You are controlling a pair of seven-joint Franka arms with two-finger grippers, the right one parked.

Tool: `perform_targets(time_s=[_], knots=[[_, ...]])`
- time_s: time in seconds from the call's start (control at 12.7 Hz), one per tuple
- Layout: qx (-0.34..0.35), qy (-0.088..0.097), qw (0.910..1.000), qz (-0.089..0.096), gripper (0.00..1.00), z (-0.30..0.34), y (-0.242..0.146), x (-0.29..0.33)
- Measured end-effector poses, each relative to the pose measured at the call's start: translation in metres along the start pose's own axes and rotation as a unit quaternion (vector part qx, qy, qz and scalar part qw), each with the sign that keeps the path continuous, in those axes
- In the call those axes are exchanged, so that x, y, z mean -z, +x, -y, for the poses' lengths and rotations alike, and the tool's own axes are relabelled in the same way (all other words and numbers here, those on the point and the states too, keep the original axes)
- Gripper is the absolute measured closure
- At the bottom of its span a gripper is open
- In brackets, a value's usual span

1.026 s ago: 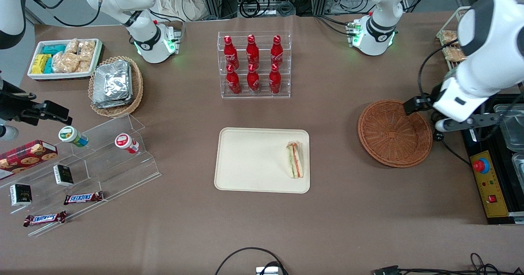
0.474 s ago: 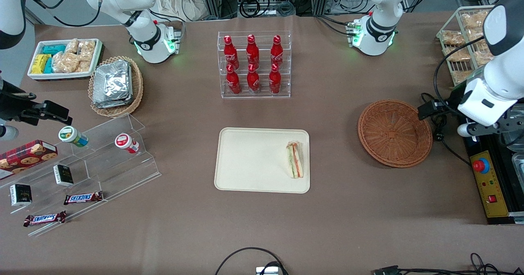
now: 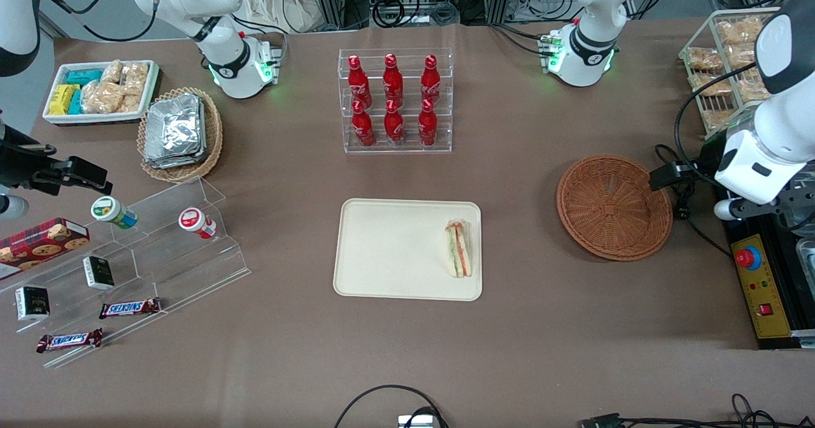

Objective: Place sandwich from basket to tray

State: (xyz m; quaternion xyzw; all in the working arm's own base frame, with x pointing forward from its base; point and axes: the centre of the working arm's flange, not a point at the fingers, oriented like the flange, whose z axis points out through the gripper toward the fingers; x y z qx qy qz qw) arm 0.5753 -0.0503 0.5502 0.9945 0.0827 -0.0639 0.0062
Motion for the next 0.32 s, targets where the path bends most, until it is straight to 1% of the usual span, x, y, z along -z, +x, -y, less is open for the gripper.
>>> perform_targets(time_s=[0.16, 0.32], knots=[[-0.011, 0.007, 0.9999, 0.006, 0.00, -0.001, -0.005, 0.002], [-0.006, 0.009, 0.9999, 0.005, 0.00, 0.010, -0.006, 0.007]])
